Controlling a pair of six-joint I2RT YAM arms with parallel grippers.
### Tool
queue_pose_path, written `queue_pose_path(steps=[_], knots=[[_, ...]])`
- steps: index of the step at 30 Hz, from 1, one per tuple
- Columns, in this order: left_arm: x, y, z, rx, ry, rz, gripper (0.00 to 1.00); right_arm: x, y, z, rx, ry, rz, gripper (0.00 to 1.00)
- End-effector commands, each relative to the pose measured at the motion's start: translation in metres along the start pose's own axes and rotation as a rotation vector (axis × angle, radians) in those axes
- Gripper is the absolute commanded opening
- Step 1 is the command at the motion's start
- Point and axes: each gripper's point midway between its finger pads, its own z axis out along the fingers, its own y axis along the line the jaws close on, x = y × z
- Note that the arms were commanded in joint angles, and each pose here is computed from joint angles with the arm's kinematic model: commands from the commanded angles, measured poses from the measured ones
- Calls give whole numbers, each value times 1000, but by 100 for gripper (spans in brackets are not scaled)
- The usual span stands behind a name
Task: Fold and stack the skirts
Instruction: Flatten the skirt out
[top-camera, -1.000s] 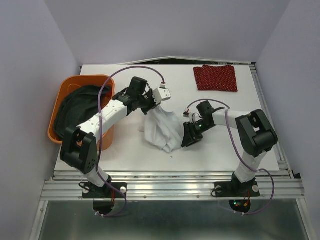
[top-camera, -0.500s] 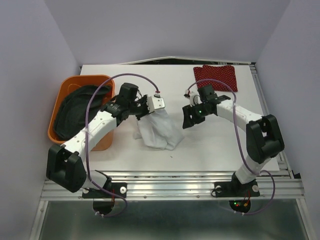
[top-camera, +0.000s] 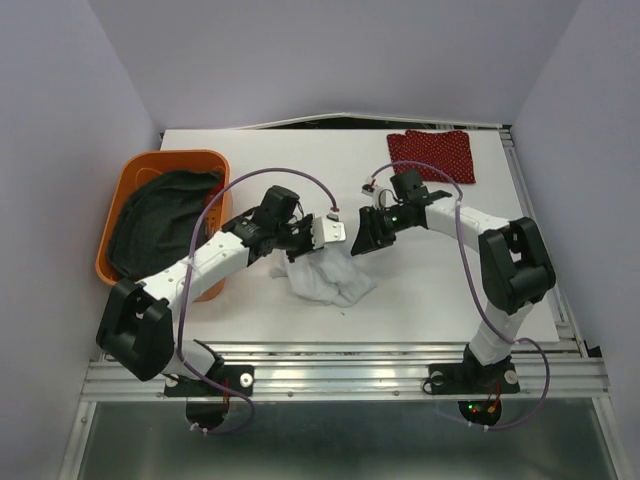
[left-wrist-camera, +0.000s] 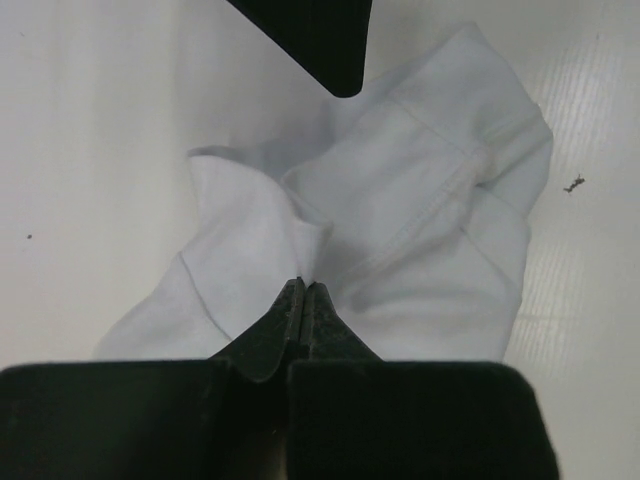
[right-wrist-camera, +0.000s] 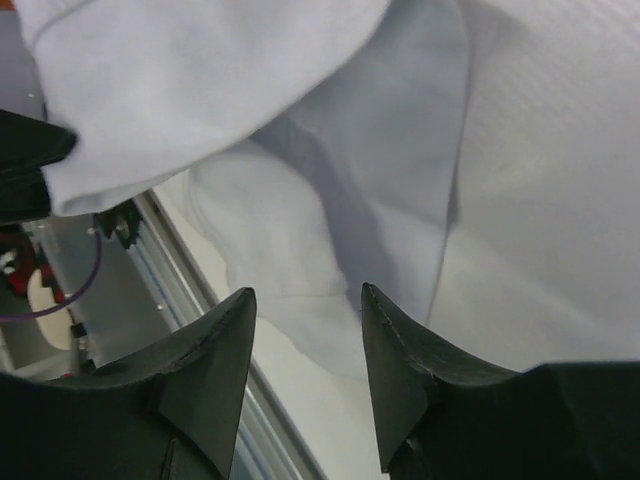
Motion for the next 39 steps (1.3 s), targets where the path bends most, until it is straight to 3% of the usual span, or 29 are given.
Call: queue_pose_path(steps=[1, 4, 8, 12, 16, 22, 28, 31, 34, 39], knots=[[1, -12, 7, 29, -32, -38, 0, 5, 35, -6, -139, -21, 71, 53], [1, -17, 7, 48, -39, -45, 0, 20, 34, 0, -154, 8, 92, 63], [-1, -33, 10, 105, -38, -22, 0, 27, 13, 10, -87, 7, 55, 69], [4, -49, 15, 147, -21, -19, 0, 19, 9, 15, -93, -23, 41, 68], [5, -50, 19, 149, -15, -37, 0, 17, 20, 20, -136, -25, 25, 63], [-5, -38, 20, 125, -46, -124, 0, 47, 30, 37, -191, 42, 27, 45], [-1, -39, 17, 136, -51, -204, 0, 59, 22, 39, -164, 50, 45, 45], [2, -39, 16, 132, -40, -199, 0, 60, 22, 38, -153, 42, 44, 48], [0, -41, 13, 135, -48, -187, 0, 56, 22, 34, -131, 24, 26, 65], [4, -48, 13, 163, -46, -186, 0, 38, 23, 28, -88, -38, -14, 72]])
